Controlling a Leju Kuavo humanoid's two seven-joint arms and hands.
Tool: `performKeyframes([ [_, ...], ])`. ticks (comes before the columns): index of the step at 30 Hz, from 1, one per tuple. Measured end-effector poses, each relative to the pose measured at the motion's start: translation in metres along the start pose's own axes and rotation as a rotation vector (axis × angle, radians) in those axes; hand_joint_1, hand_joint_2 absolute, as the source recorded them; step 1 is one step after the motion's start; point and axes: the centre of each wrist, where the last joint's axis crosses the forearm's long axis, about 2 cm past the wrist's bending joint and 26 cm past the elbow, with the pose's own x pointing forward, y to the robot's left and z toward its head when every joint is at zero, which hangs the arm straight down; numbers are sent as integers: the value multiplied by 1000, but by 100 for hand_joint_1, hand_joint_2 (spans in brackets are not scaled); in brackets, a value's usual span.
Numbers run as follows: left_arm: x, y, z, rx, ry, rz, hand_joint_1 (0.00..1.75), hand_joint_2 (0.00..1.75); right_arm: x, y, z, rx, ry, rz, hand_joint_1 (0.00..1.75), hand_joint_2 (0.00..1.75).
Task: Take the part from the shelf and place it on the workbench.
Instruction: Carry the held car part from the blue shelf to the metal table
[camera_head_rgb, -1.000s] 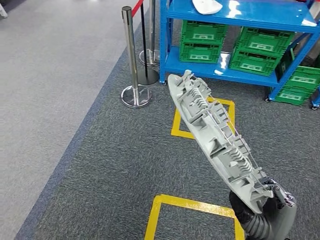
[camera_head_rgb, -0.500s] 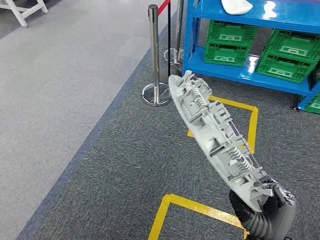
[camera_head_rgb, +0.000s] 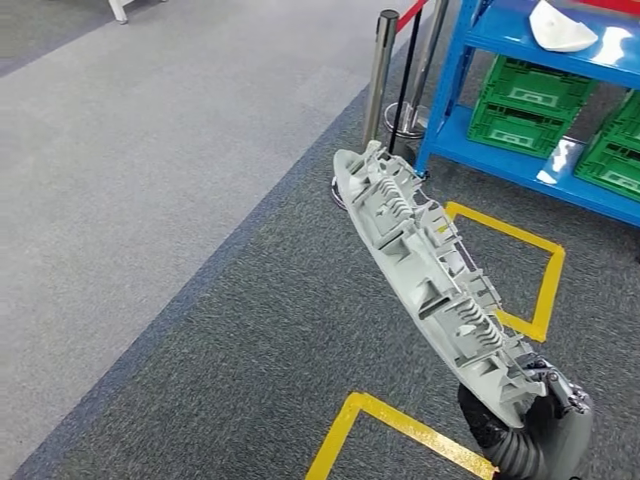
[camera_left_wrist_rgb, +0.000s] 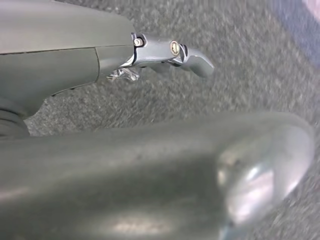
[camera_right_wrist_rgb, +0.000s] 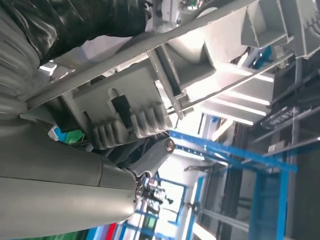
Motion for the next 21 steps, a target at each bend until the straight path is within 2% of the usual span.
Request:
performKeyframes([
  [8,1,-1,-1,-1,18,-66,0,0,0,0,-2,8,-15,13,175,175],
  [15,-2,0,2,-16,178,-226,0,0,-1,-1,-4,19,-26,10,175,175],
  [21,-3,2,2,-25,211,-267,0,0,-2,-2,-6,21,-31,11,175,175],
])
